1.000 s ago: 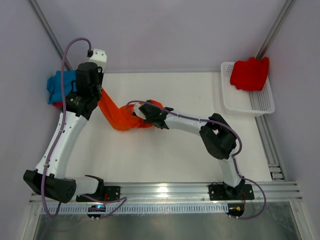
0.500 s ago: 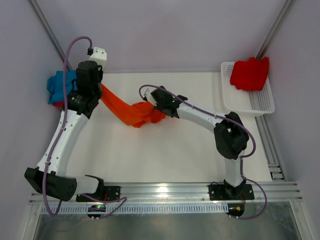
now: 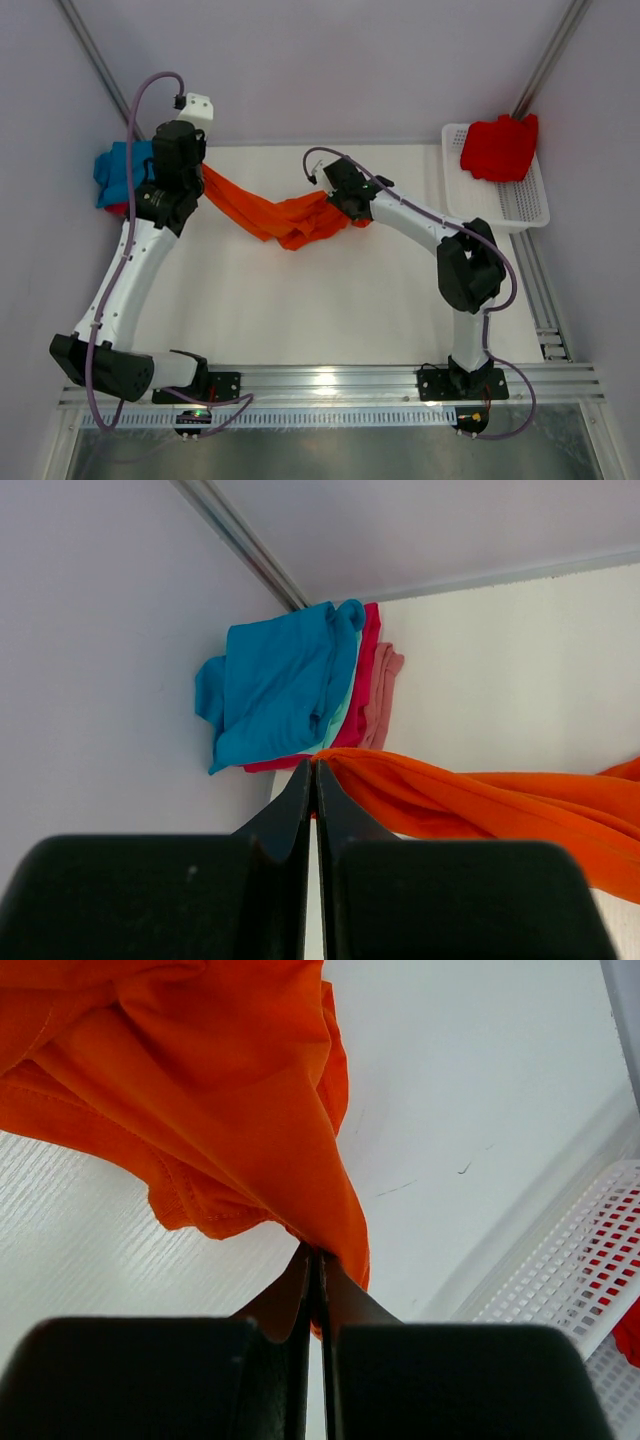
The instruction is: Fold and stack the t-shirts
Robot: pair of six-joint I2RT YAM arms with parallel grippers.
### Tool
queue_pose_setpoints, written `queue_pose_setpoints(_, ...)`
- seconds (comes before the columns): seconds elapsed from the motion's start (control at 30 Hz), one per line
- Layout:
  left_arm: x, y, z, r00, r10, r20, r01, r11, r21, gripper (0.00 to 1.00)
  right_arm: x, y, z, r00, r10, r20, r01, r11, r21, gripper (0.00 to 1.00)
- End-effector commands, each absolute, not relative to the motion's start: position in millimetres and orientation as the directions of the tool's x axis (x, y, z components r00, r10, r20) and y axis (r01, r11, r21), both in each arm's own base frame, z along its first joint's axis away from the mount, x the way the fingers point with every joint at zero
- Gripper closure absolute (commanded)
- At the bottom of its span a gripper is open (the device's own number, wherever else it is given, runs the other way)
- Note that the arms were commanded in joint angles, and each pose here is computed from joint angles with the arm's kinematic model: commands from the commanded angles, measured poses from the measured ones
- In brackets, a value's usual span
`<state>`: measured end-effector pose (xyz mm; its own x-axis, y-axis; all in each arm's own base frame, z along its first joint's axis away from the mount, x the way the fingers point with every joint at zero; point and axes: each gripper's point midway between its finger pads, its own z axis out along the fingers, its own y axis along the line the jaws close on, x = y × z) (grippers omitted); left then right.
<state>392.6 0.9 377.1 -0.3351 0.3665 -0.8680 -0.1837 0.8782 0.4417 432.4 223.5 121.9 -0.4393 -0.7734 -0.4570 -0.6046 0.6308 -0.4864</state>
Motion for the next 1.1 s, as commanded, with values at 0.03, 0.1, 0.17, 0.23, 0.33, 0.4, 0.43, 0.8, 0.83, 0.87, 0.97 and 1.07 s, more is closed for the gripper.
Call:
queue_pose_setpoints(0.03,400,3,398,-0.272,0.346,-0.898,-0.228,0.883,0.409,1.0,433,217,138,-0.457,-0.741,-0.492,-0.597,0.665,-0.449,0.97)
queue_pose_setpoints(0.1,402,-1,394,-0.276,0.338,-0.9,-0.207,0.893,0.399,1.0,432,203,126,-0.477,-0.746,-0.466,-0.592,0.664,-0.456,0.97)
queue_pose_setpoints(0.17,403,-5,391,-0.282,0.332,-0.9,-0.184,0.902,0.391,1.0,435,190,122,-0.487,-0.744,-0.457,-0.577,0.667,-0.471,0.97)
queue_pose_setpoints(0.23,404,-8,389,-0.287,0.33,-0.899,-0.169,0.907,0.387,1.0,438,178,118,-0.49,-0.746,-0.451,-0.559,0.666,-0.494,0.97)
queue_pose_setpoints(0.33,406,-8,381,-0.31,0.347,-0.885,-0.156,0.9,0.407,1.0,453,160,121,-0.486,-0.748,-0.452,-0.519,0.663,-0.54,0.97)
queue_pose_setpoints(0.4,406,-5,378,-0.324,0.364,-0.873,-0.158,0.889,0.43,1.0,467,151,136,-0.482,-0.737,-0.474,-0.477,0.674,-0.564,0.97)
queue_pose_setpoints(0.43,405,-3,376,-0.337,0.387,-0.858,-0.155,0.876,0.456,1.0,470,149,147,-0.476,-0.729,-0.492,-0.466,0.683,-0.562,0.97)
queue_pose_setpoints(0.8,401,2,375,-0.345,0.387,-0.855,-0.151,0.876,0.458,1.0,489,131,246,-0.369,-0.757,-0.54,-0.387,0.653,-0.651,0.97)
queue_pose_setpoints(0.83,401,0,375,-0.344,0.382,-0.858,-0.146,0.881,0.451,1.0,495,131,243,-0.358,-0.769,-0.53,-0.38,0.638,-0.67,0.97)
queue_pose_setpoints(0.87,401,-3,372,-0.347,0.377,-0.859,-0.131,0.887,0.443,1.0,497,128,235,-0.363,-0.776,-0.515,-0.375,0.628,-0.682,0.97)
queue_pose_setpoints(0.97,402,-6,369,-0.35,0.359,-0.865,-0.121,0.898,0.422,1.0,506,125,207,-0.378,-0.794,-0.476,-0.357,0.599,-0.716,0.97)
queue_pose_setpoints(1.07,403,-9,367,-0.348,0.355,-0.868,-0.107,0.905,0.412,1.0,524,123,193,-0.395,-0.803,-0.446,-0.317,0.575,-0.754,0.97)
